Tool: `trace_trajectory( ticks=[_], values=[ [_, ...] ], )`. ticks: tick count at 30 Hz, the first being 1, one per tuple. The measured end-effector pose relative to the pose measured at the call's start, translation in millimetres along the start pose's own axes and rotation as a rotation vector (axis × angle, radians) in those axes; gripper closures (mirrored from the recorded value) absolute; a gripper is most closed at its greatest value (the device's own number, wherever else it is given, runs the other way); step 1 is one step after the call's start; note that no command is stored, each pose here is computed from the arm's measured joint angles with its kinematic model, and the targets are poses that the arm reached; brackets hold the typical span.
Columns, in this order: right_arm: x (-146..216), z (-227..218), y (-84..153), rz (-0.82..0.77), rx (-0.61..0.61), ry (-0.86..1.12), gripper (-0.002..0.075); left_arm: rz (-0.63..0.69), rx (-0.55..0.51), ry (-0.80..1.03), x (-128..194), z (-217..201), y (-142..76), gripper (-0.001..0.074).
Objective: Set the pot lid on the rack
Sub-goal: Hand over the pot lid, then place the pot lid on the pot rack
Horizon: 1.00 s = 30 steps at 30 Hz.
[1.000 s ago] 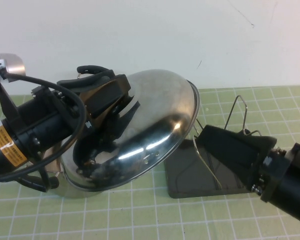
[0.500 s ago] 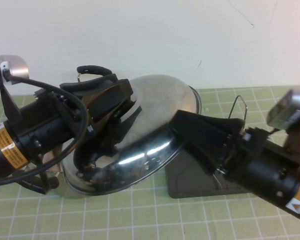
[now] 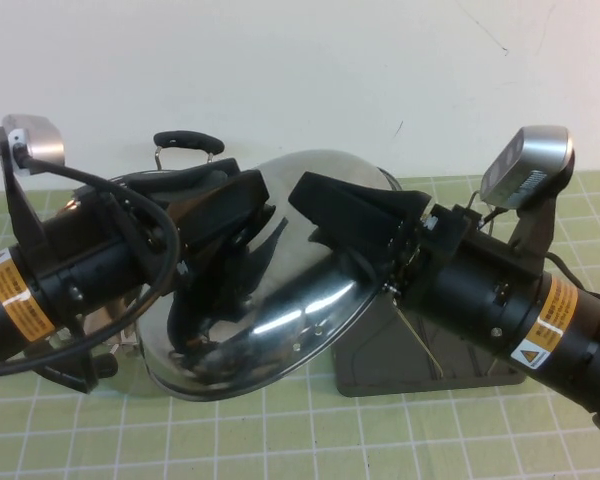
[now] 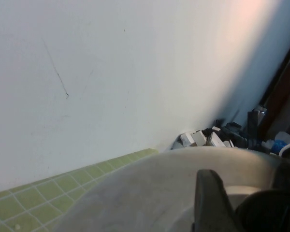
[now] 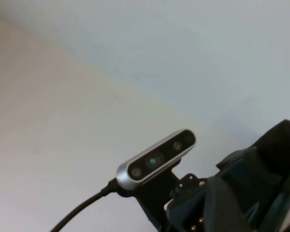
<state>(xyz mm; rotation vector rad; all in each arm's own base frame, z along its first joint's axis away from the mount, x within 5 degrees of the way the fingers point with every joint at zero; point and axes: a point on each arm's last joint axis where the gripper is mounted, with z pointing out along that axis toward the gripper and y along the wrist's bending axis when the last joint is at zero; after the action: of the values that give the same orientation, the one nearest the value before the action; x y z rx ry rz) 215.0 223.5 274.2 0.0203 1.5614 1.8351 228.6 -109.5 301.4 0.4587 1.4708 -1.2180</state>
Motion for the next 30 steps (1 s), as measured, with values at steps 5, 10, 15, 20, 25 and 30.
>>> trace_trajectory(
  ticks=[5,10,15,20,25,30],
  values=[
    [0,0,0,-0.005,-0.005,-0.001,0.051,0.01,-0.004,-0.003,0,0,0,0.0426],
    [1,0,0,-0.005,-0.002,0.012,0.0554,0.037,-0.005,-0.004,-1,0,0,0.0426],
    [2,-1,-3,-0.077,0.014,0.053,0.0601,0.033,-0.001,-0.016,-2,0,0,0.0331],
    [-1,-5,-1,-0.157,0.013,0.112,0.0601,0.014,-0.018,-0.035,-6,-5,5,0.0206],
    [-15,-12,15,-0.254,-0.015,0.117,0.0601,-0.066,-0.093,-0.088,-17,-20,20,0.019],
    [-34,-25,39,-0.426,-0.04,0.137,0.0601,-0.158,-0.182,-0.139,-30,-42,33,0.0205]
  ],
)
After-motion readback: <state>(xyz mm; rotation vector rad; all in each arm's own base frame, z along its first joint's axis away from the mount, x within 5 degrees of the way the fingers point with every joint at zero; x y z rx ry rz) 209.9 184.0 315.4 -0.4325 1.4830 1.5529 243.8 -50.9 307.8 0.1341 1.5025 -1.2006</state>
